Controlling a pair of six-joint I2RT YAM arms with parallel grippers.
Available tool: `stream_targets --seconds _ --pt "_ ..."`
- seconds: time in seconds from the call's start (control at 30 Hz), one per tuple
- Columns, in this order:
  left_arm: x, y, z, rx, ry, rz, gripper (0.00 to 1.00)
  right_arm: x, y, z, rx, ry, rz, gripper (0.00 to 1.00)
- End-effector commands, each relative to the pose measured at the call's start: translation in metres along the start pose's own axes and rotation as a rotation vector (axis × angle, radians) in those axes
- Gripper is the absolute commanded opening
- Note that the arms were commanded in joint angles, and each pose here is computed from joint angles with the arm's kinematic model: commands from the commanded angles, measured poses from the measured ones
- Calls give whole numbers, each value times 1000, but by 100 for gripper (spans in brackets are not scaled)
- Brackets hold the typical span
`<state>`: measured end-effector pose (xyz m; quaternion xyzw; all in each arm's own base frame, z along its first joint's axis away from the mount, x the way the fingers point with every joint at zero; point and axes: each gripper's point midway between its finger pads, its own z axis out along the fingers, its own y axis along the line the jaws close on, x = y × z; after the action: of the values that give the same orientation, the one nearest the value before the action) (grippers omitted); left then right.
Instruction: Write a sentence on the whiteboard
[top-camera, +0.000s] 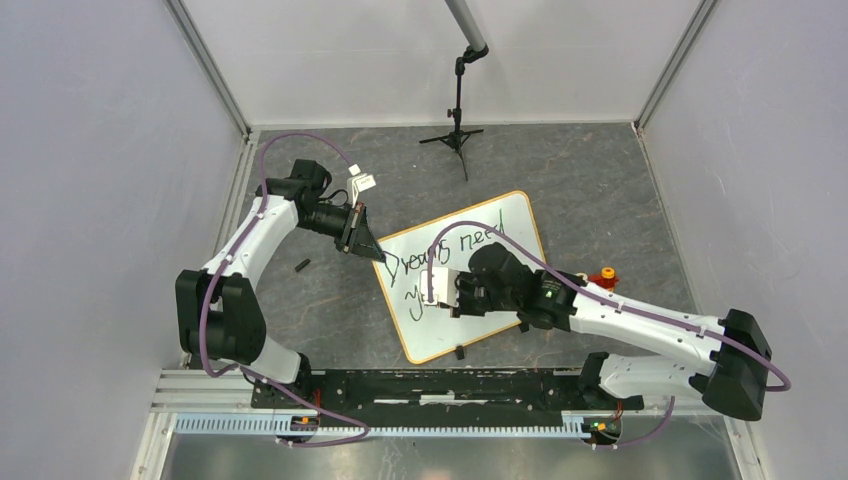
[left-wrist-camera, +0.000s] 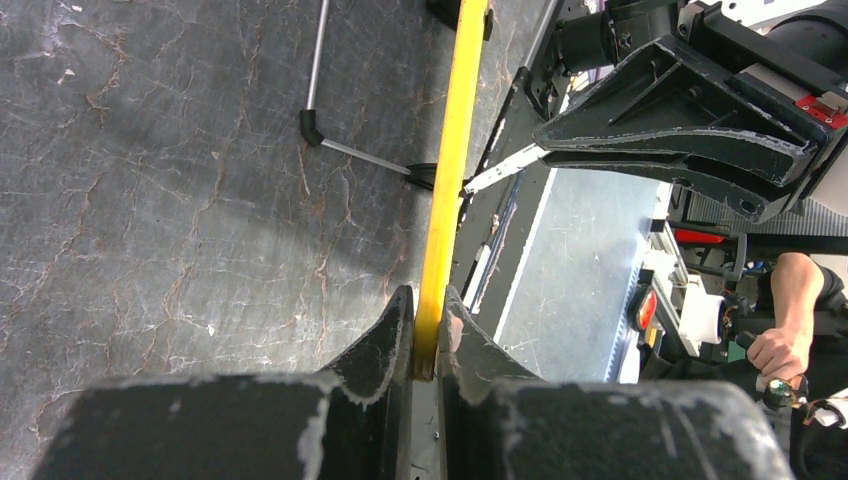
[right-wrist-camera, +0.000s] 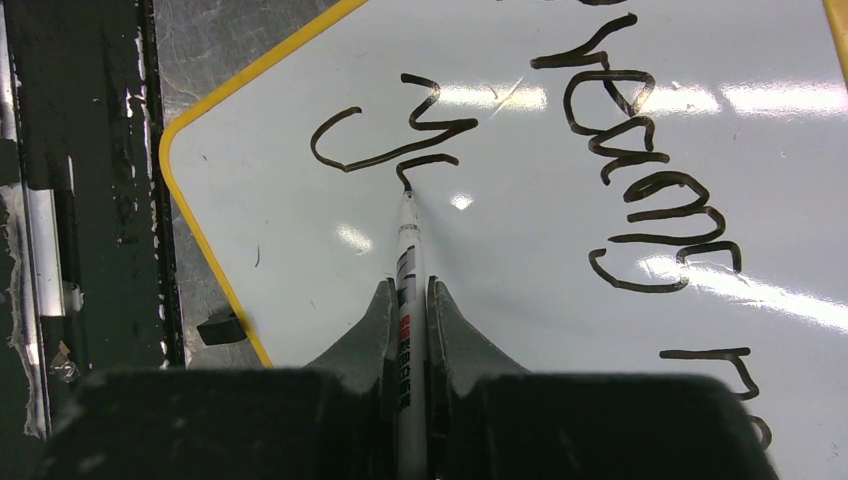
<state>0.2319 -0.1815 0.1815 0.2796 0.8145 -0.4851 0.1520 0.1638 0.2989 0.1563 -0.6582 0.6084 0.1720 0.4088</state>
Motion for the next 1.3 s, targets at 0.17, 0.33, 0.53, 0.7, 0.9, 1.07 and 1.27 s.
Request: stream_targets --seconds 0.17,0.33,0.53,0.7,0.9,1.07,1.27 --pt "-8 9 0 -39 1 50 2 -4 -36 -8 139 22 16 0" --pt "-8 9 0 -38 1 50 2 -13 -42 -5 149 0 22 0" --pt "-8 10 0 -41 2 51 3 -14 -32 3 88 -6 29 0" --pt "-8 10 0 -42 2 51 3 -14 -27 0 69 -15 29 0" --pt "-8 10 0 -42 2 52 2 -12 -29 -15 102 -31 39 0" --pt "-9 10 0 -41 3 51 3 -5 -29 -10 110 -10 35 0" --pt "-9 10 0 -47 5 51 2 -5 -29 -7 105 -10 27 0"
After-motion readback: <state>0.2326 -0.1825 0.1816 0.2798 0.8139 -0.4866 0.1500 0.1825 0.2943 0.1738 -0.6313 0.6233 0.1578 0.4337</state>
